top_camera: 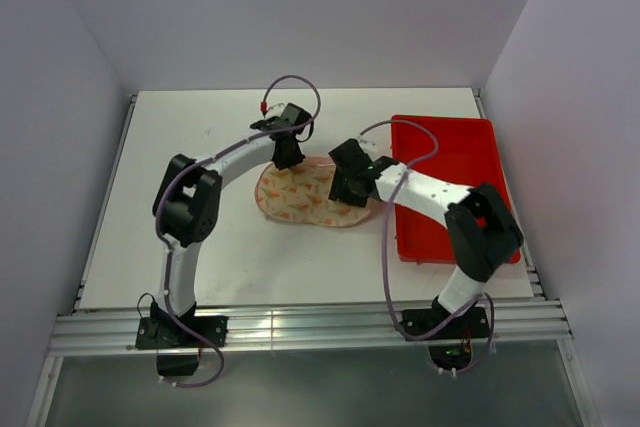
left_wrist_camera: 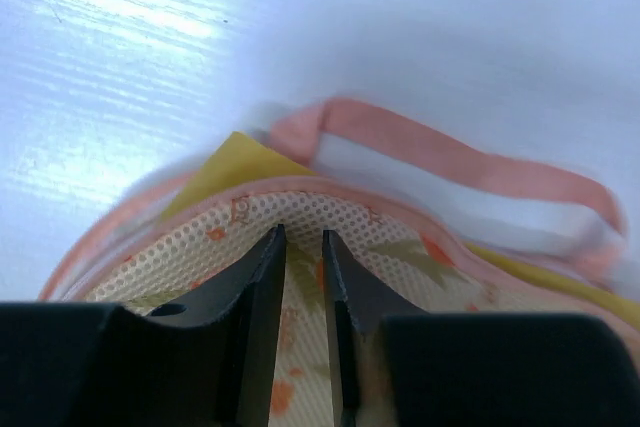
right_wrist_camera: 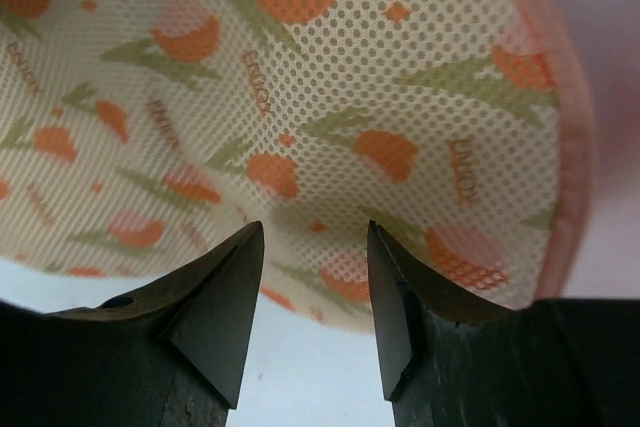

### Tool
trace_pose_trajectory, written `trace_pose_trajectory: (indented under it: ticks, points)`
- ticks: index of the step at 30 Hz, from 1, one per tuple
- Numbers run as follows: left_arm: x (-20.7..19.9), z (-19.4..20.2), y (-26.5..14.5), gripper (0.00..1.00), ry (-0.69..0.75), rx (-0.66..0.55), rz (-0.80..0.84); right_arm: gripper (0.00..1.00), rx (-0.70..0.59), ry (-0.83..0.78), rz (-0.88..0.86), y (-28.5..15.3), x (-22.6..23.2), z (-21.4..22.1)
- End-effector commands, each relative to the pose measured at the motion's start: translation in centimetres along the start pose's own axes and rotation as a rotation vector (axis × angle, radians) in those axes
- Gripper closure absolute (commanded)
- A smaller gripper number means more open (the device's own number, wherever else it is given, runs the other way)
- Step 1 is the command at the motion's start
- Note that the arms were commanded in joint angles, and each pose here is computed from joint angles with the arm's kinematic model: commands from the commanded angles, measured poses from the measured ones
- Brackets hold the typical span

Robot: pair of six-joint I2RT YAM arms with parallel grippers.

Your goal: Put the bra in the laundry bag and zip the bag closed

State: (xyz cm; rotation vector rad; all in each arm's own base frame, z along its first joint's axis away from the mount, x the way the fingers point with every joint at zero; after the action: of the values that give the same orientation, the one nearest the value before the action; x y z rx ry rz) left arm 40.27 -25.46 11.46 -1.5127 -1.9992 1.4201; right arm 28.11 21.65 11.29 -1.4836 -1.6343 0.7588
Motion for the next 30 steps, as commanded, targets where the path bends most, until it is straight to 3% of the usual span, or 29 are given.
trace_pose_trajectory:
  ticks: [1, 5, 11, 18, 30]
  points:
    - [1.9, 0.2, 3.0, 0.72, 0.081, -0.007, -0.129, 0.47, -0.031, 0.021, 0.009, 1.7, 1.6, -2.2]
    - [4.1, 2.2, 5.7, 0.74, 0.112, 0.044, -0.215, 0.47, -0.02, 0.021, 0.042, 3.1, 2.1, -4.5]
    - [8.6, 5.6, 5.4, 0.74, 0.084, 0.11, -0.249, 0.47, 0.035, -0.014, 0.088, 5.4, 1.2, -6.5]
    - [11.2, 7.7, 2.0, 0.75, 0.002, 0.144, -0.177, 0.47, 0.043, -0.053, 0.121, 6.1, 0.0, -7.4]
    - [9.9, 7.2, -4.6, 0.72, -0.145, 0.06, -0.025, 0.47, -0.027, -0.107, 0.107, 5.1, 0.3, -10.3]
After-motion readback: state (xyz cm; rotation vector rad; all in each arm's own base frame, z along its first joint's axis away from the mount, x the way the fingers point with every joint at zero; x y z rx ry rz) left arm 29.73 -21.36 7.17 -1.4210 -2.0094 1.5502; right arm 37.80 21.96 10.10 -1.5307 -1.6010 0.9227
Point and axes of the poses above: each gripper's point midway between its finger pads, its own y axis out along the fingers, its own x axis along the line the jaws close on, z = x × y, the point moved 5 cm from there along -y, back along the fingers, and after that the axes turned 12 degrees about -y, right-handed, at the moved point
